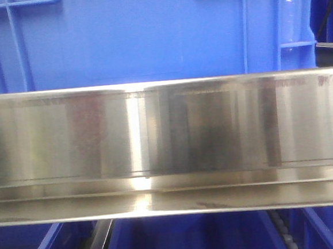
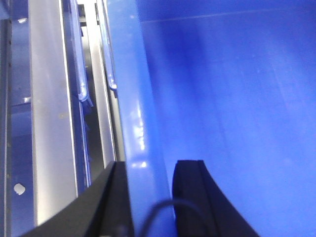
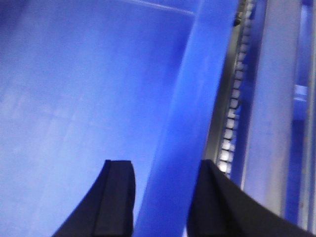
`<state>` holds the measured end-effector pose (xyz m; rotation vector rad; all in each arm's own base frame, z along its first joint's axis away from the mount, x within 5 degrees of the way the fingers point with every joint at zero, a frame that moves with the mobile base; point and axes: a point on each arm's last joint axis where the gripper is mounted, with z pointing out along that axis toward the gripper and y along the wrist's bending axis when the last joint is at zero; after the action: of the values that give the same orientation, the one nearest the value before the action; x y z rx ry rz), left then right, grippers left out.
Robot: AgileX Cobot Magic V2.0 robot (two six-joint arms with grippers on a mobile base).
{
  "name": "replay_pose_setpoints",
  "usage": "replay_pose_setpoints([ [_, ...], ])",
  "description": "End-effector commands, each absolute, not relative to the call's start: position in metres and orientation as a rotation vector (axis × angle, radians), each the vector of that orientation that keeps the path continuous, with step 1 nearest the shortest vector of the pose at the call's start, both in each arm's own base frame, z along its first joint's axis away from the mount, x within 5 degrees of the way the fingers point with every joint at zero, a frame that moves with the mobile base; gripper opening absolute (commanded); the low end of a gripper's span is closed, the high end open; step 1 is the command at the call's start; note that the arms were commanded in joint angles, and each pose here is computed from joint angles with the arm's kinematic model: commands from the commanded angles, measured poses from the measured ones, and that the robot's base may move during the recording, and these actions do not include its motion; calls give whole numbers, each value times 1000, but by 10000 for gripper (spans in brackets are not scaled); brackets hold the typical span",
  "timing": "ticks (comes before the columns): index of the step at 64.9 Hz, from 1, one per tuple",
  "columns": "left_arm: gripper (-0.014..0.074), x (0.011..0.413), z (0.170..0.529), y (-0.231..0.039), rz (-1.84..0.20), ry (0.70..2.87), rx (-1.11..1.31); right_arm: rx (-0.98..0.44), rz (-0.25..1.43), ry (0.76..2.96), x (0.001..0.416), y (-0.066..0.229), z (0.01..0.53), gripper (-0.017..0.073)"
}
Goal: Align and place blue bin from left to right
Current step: 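Lift the blue bin with both grippers and pull it off the shelf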
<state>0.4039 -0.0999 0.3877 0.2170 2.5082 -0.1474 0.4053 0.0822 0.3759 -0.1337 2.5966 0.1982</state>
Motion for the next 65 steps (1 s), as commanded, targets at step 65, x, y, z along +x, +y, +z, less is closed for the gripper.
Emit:
replay_pose_setpoints([
  [65,-111,350,493,-107,-270,2215,198,-116,233,2282,362,73,476,-68],
])
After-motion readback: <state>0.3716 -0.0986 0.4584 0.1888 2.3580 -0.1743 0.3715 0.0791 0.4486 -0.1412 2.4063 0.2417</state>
